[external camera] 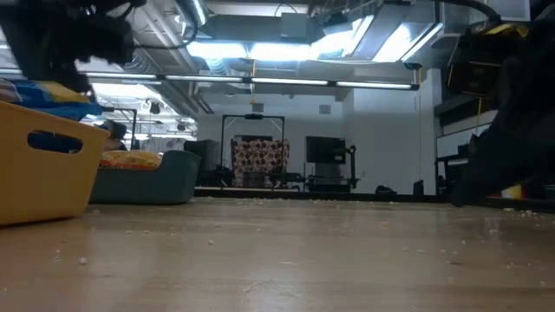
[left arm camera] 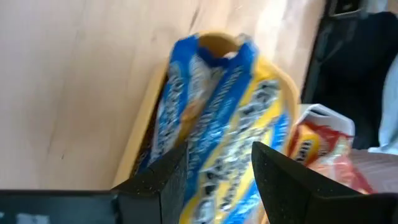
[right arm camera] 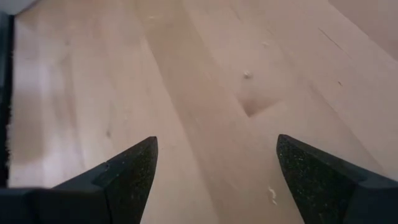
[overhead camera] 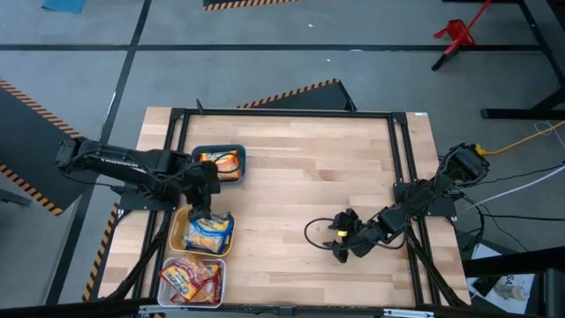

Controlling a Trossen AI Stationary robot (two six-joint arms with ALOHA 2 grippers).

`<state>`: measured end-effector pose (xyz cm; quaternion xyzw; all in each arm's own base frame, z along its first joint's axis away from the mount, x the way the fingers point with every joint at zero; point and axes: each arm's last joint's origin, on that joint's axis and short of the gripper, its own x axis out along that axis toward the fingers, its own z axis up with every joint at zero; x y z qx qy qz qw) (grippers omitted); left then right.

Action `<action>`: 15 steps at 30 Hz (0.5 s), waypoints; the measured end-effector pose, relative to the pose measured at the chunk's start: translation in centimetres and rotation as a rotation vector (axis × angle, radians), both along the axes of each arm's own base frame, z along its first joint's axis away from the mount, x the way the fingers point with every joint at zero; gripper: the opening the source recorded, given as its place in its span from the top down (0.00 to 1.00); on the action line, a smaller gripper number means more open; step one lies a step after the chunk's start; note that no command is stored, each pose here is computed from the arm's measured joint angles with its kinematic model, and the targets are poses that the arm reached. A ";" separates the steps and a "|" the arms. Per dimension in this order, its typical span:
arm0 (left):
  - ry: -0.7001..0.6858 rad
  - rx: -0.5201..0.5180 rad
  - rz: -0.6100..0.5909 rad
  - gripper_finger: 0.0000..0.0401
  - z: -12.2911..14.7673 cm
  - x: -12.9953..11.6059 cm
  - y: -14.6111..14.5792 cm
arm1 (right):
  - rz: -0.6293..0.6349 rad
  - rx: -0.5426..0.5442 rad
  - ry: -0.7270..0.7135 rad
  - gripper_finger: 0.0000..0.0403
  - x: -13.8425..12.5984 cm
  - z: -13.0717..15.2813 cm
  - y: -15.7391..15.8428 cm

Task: Sort Maruchan noodles
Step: Put the blue noodle pack into the yellow bin, then return to Home Position

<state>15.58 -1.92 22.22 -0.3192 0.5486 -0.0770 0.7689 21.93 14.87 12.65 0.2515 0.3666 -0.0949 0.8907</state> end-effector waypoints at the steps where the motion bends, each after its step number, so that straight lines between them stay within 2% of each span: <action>1: -0.017 0.002 -0.005 0.58 0.4 0.1 0.0 | 0.011 -0.002 -0.011 0.21 0.1 0.1 0.1; 7: -0.114 0.133 -0.016 0.58 3.4 0.6 0.3 | 0.055 -0.036 -0.085 0.21 0.7 0.6 0.1; 10: -0.161 0.229 0.017 0.58 5.6 0.7 0.8 | 0.055 0.031 -0.134 0.21 1.4 1.4 -0.3; 15: -0.283 0.349 0.042 0.58 10.6 0.0 1.3 | 0.238 0.086 -0.197 0.21 2.0 3.8 -1.4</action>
